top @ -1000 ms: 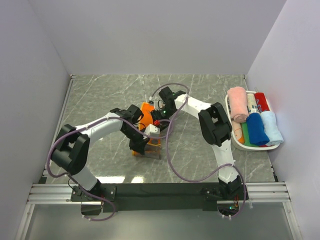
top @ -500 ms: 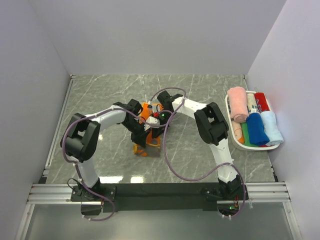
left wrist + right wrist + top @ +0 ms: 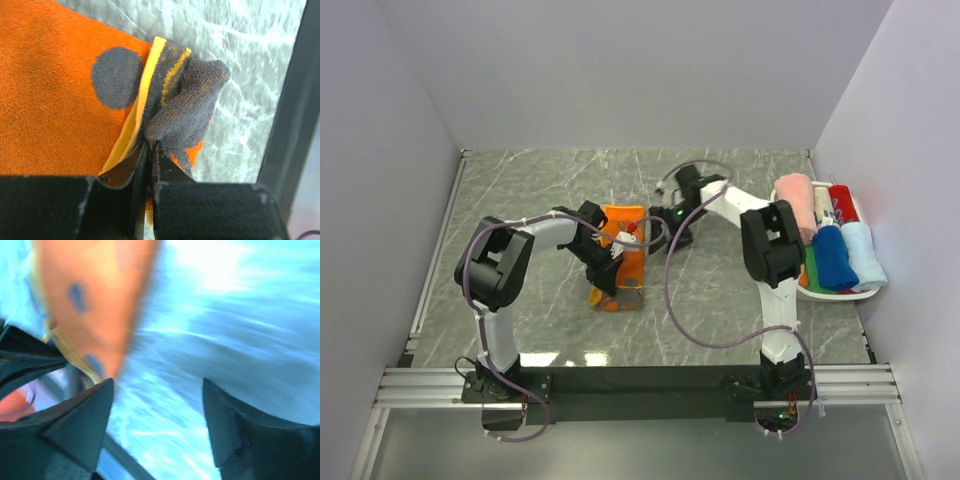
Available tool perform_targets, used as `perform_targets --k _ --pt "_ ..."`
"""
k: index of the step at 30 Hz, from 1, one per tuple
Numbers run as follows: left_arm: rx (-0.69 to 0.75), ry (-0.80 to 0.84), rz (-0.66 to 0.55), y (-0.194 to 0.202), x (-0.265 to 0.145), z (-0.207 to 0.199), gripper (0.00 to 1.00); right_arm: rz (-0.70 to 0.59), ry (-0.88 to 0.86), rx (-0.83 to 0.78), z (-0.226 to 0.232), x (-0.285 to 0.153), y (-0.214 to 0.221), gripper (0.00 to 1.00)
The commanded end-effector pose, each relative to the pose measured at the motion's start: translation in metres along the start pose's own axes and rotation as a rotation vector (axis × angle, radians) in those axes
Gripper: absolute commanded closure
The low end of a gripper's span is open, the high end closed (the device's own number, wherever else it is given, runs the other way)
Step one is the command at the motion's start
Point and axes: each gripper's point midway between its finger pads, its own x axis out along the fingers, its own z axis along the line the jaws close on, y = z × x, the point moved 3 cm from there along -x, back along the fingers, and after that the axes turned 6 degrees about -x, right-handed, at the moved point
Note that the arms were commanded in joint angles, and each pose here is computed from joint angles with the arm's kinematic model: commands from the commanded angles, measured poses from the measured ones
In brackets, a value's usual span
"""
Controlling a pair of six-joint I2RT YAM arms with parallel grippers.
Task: Roll the towels
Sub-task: Roll the towel
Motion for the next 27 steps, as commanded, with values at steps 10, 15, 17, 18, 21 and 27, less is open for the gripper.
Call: perform_targets --k 10,15,17,18,21,27 --pt "-0.281 -0.051 0.017 -0.019 0.019 0.062 0.94 -0.372 0.209 -0.147 -0.013 -0.151 -0.02 0.21" --pt "-0.367 0.006 0.041 -0.016 0.017 0.078 0.92 -0.372 0.198 -0.235 0.005 -0.164 0.007 0.24" --pt "-0.353 0.037 0.055 -0.017 0.017 0.086 0.91 -0.365 0.165 -0.284 0.015 -0.163 0.012 0.3" --pt "-0.397 0.075 0.098 -0.007 0.02 0.084 0.89 -0.367 0.16 -0.3 0.019 -0.161 0.017 0.34" --pt "-0.365 0.095 0.119 -0.008 0.02 0.093 0.88 -0.369 0.176 -0.387 0.034 -0.152 0.024 0.5" --pt "-0.37 0.114 0.123 -0.005 0.018 0.095 0.85 -0.284 0.184 -0.618 0.085 -0.109 0.031 0.62"
